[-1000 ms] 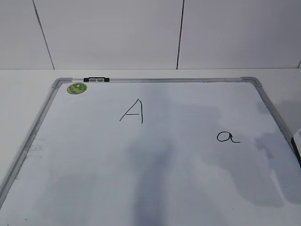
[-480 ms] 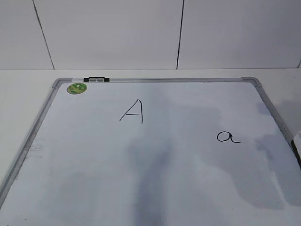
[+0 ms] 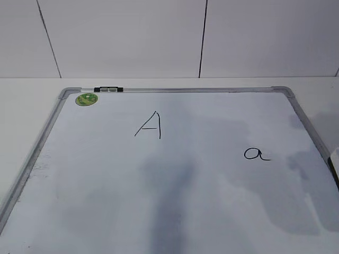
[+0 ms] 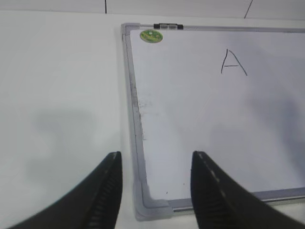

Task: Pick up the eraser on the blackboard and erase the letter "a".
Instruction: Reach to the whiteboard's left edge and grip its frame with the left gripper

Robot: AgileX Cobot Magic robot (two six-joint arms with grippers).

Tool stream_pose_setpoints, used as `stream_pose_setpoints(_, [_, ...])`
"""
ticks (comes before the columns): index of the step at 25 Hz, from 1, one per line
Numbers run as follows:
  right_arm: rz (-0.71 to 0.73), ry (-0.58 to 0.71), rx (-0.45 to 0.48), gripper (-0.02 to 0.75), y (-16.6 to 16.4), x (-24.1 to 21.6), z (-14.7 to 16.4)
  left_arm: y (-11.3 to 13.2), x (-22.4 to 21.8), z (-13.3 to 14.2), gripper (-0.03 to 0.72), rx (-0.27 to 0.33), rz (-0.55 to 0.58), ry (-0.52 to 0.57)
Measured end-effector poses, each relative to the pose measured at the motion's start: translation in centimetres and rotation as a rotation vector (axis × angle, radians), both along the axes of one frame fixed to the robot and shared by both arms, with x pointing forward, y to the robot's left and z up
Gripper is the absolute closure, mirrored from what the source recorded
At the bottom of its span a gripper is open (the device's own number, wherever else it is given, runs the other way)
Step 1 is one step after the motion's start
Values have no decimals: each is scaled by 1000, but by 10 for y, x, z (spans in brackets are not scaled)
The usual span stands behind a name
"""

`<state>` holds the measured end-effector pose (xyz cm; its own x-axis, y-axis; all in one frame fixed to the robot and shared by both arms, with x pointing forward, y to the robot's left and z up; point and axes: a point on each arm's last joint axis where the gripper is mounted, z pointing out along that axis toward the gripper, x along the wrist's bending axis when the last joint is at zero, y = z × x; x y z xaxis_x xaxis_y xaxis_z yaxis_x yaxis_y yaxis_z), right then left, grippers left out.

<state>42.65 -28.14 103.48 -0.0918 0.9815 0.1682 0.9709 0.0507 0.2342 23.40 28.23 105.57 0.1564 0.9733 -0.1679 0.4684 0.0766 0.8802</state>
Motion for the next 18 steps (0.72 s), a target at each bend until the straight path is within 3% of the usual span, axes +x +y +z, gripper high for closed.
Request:
stream_pose_setpoints(6, [0, 0, 0, 176, 0, 0, 0, -1, 17, 17, 337, -48, 10, -69])
stream_pose_setpoints(18, [2, 0, 0, 176, 0, 0, 0, -2, 101, 25, 337, -56, 16, 157])
